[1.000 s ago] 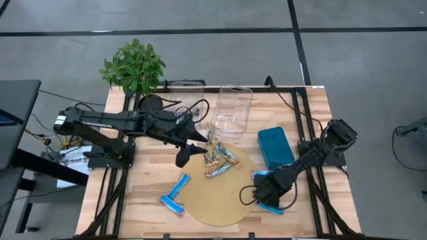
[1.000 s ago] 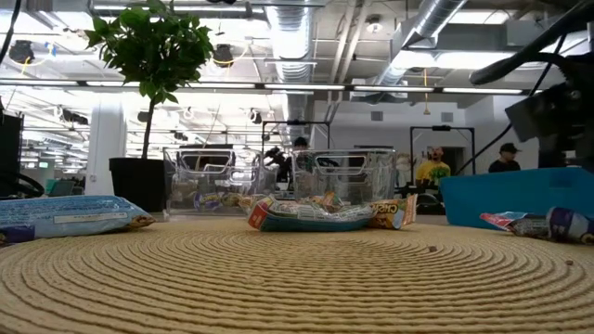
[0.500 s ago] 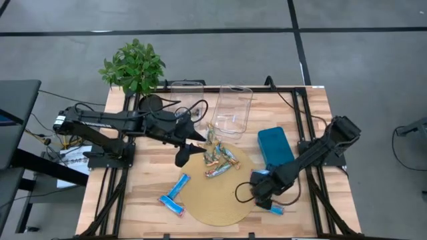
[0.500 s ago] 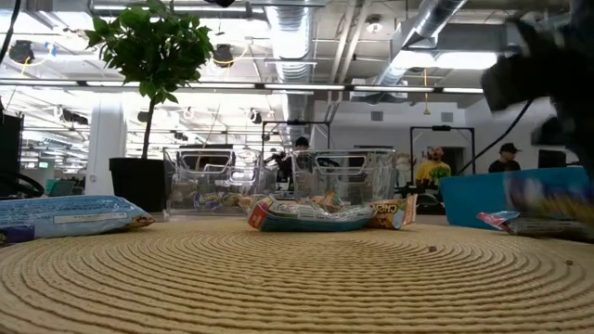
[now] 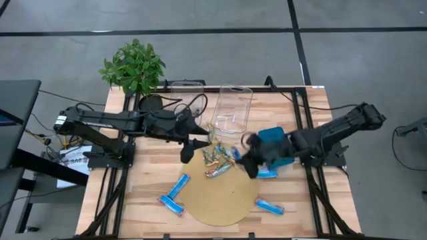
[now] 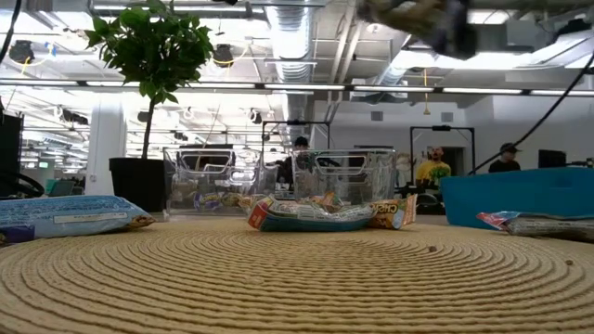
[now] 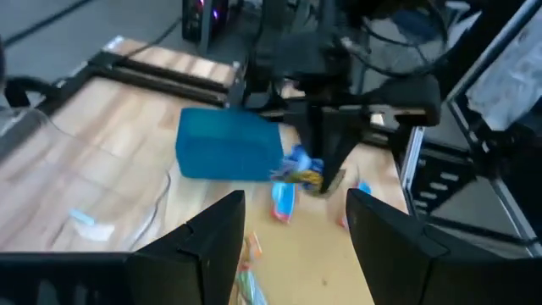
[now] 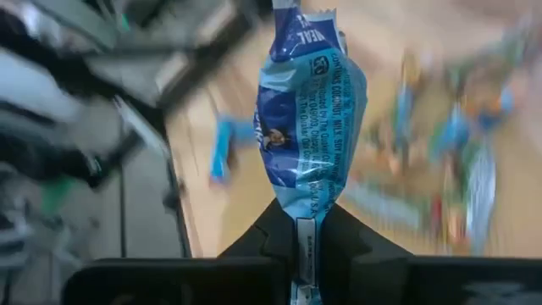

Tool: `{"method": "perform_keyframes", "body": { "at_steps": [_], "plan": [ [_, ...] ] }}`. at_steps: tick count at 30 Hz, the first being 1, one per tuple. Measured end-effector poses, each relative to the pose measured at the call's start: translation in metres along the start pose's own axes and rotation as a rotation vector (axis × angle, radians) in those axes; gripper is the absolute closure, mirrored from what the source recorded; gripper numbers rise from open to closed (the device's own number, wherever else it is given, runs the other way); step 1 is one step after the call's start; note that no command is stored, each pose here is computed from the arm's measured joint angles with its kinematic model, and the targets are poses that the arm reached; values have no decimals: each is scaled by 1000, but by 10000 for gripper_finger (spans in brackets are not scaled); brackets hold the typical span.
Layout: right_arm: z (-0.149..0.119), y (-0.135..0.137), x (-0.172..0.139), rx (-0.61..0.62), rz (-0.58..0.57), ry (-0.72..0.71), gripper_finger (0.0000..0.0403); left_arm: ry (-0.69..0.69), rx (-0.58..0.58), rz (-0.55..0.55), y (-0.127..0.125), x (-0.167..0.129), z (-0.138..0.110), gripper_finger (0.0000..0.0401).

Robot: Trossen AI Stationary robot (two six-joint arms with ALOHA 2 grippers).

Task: Pick and place Granola Bars by type
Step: Put the right blue granola bar into the left transparent bin

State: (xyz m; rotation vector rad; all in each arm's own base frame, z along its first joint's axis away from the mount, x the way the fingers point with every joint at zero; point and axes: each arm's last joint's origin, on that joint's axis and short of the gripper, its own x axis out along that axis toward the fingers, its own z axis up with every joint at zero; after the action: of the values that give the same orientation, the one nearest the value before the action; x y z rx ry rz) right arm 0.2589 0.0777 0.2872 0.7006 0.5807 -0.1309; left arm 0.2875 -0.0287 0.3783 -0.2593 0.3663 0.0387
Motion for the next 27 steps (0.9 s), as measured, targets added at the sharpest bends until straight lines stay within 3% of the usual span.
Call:
{"method": "perform_keyframes", "body": {
  "at_steps": [9,15,27],
  "plan": [
    [43,-7,0,-18,126,-213,377,-45,-104,21,11,23,3,202],
    [51,-10,4,-37,149,-242,383,-53,-173,-109,20,46,4,202],
    [63,1,-4,-98,174,-287,385,-110,-186,-95,30,46,11,202]
  ]
}}
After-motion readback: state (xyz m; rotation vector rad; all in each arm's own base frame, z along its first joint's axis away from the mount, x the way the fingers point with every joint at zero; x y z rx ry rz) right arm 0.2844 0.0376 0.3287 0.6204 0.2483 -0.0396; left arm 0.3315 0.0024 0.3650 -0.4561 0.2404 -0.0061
